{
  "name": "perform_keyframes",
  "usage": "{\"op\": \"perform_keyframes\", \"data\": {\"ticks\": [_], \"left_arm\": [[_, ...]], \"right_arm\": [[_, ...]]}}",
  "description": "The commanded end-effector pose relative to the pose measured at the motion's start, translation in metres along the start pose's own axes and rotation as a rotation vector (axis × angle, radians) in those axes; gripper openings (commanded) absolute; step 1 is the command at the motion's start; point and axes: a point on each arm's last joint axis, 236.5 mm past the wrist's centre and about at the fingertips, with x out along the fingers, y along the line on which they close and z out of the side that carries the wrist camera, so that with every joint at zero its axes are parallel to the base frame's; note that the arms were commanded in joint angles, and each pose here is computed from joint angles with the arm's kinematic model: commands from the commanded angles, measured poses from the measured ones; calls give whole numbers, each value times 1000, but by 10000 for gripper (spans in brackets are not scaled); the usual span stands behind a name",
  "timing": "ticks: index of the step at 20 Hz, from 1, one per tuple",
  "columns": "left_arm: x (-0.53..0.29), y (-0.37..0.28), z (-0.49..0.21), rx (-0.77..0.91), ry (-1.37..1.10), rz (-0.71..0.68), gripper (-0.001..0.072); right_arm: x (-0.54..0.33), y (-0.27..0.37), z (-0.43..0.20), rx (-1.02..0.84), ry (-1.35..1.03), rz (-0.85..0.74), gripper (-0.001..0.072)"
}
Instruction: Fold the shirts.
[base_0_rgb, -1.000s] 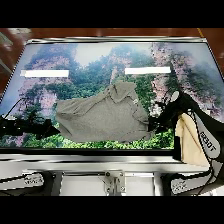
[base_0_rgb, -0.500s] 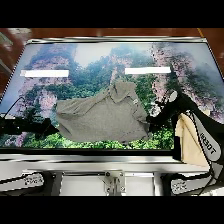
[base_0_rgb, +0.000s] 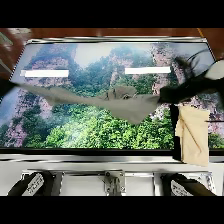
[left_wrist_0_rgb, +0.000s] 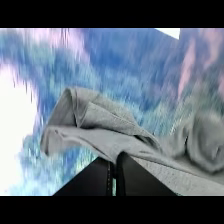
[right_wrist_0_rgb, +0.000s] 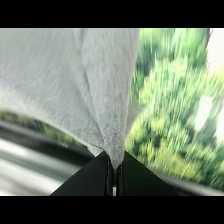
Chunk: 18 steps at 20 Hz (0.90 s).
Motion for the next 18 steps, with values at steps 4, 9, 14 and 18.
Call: {"op": "perform_keyframes", "data": {"ticks": [4, 9, 14, 18], "left_arm": [[-300, -195, 151, 384, -908, -40, 37], [-365, -220, 125, 399, -967, 36, 37], [-327, -167, 85, 395, -681, 239, 37], [-273, -125, 67, 325, -479, 274, 37]], "right_arm": [[-365, 115, 65, -256, -1162, -108, 68], [-462, 149, -12, -329, -1432, -147, 69], [-448, 135, -46, -275, -1335, -196, 68], [-378, 103, -35, -177, -1037, -215, 68]]}}
